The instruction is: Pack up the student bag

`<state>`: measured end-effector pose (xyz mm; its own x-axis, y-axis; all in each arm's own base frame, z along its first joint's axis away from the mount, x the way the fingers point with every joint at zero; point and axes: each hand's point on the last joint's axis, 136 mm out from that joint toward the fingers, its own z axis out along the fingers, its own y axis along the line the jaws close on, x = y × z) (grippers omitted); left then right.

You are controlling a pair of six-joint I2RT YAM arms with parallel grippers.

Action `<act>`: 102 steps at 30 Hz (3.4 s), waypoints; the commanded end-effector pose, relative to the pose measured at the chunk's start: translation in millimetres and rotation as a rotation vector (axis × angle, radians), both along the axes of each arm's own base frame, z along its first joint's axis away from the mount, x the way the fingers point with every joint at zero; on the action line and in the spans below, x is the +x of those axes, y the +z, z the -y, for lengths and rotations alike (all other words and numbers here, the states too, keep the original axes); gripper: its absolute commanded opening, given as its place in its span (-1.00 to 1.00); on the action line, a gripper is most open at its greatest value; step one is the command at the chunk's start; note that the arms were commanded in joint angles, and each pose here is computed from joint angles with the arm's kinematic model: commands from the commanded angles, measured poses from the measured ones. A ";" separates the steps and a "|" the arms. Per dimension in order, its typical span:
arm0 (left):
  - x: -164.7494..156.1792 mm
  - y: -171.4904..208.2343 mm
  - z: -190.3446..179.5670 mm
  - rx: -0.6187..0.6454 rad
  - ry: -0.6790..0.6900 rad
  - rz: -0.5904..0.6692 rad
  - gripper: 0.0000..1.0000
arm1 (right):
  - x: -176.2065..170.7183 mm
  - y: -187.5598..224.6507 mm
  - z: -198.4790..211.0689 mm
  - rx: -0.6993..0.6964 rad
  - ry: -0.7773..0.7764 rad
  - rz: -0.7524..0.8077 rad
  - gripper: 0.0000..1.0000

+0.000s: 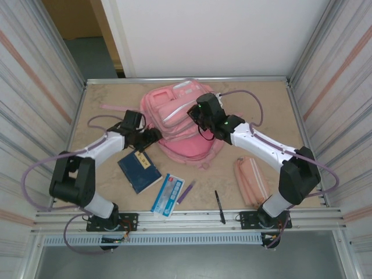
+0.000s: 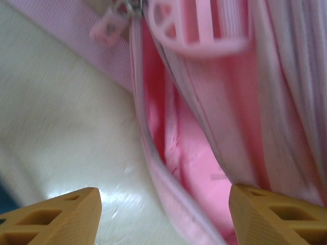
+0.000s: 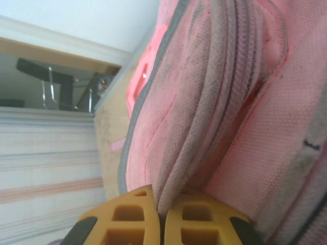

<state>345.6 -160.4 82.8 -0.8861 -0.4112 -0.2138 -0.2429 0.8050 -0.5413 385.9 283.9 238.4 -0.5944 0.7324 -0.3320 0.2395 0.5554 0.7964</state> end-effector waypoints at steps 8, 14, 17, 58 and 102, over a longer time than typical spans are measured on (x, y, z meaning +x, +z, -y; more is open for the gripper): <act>92.3 41.7 27.5 -0.020 -0.033 0.134 0.35 | 8.5 58.9 34.3 0.012 -0.123 0.163 -1.00; 55.8 30.0 5.4 0.015 -0.013 0.064 0.36 | 23.5 10.4 31.1 0.008 -0.070 0.043 -1.00; 13.8 18.7 -23.7 0.081 0.031 -0.013 0.37 | 20.5 -21.3 21.5 0.005 -0.043 -0.036 -1.00; -126.1 -64.0 -88.5 0.165 0.137 -0.273 0.42 | -148.8 -169.4 -161.0 -0.346 1.215 -0.109 -0.23; -103.9 1.3 -68.0 -0.115 0.144 0.097 -0.38 | -145.8 -204.2 -161.2 -0.109 1.203 -0.245 -0.52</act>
<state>238.5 -89.2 72.6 -0.7915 -0.5636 -0.2364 -0.3070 0.7011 -0.6436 245.4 443.0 23.6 -0.9249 -0.3547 -0.1371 -0.3436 0.6253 0.7006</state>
